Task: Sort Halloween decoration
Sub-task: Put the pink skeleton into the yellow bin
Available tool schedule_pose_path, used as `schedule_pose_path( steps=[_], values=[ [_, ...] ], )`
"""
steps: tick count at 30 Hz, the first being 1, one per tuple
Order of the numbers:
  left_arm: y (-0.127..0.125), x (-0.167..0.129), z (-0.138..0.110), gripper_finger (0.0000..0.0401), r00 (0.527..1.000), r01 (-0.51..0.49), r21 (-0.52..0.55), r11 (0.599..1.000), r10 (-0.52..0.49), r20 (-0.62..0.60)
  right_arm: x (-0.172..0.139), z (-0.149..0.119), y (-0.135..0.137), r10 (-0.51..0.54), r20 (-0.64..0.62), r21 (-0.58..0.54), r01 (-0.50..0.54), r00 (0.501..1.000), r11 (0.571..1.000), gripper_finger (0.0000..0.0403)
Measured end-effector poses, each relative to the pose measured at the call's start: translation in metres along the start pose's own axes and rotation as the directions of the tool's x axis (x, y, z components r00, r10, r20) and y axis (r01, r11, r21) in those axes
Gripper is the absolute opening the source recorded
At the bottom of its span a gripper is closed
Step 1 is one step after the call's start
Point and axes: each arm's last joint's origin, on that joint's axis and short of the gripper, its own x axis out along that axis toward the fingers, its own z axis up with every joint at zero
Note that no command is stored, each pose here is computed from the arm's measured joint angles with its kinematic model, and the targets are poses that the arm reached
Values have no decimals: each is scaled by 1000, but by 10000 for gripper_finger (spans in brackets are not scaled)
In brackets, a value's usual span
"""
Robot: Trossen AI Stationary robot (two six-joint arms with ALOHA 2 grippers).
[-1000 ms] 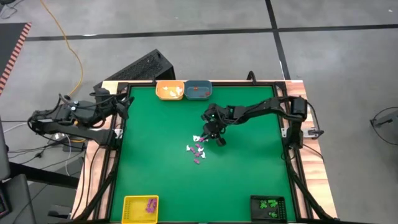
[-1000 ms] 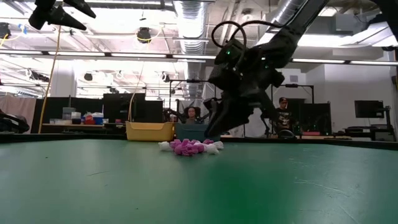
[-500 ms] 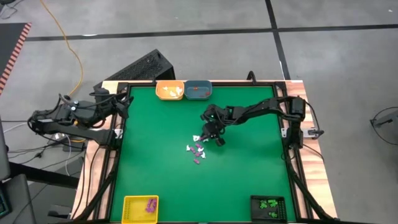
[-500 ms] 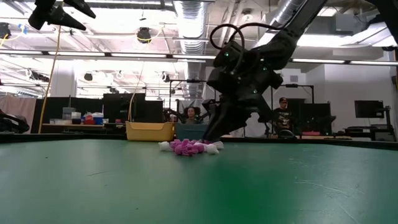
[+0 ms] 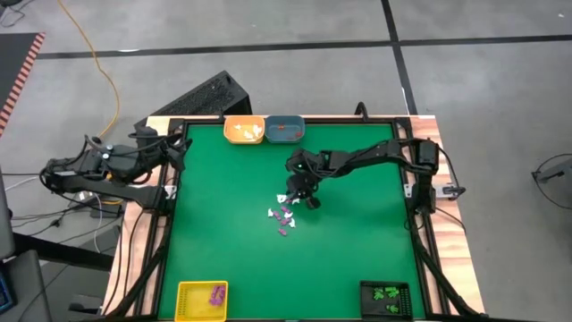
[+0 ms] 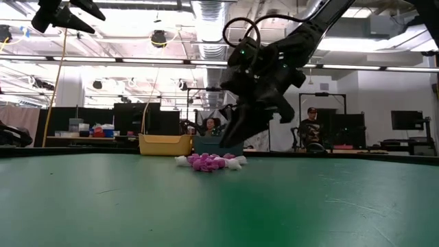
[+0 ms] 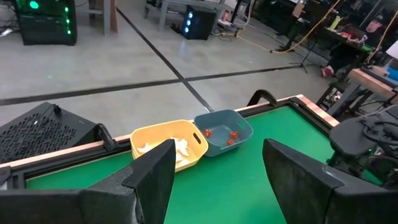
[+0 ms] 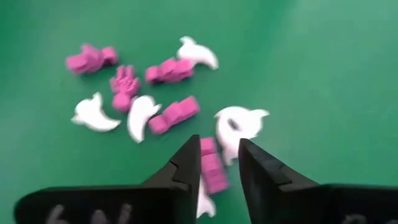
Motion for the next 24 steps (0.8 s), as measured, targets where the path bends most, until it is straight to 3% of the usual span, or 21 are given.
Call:
schedule_pose_path(
  steps=[9,18,24],
  values=[
    [1,0,-2,231,1000,-9,23,1000,9,-11,0,-4,1,-16,-57,-12,15,998,1000,188],
    [1,0,-2,231,1000,-10,23,1000,10,-11,1,-3,3,-12,-56,-51,9,998,999,173],
    [1,0,-2,231,1000,-10,27,1000,11,-11,18,-16,3,13,-91,-35,-17,996,999,162]
  ],
)
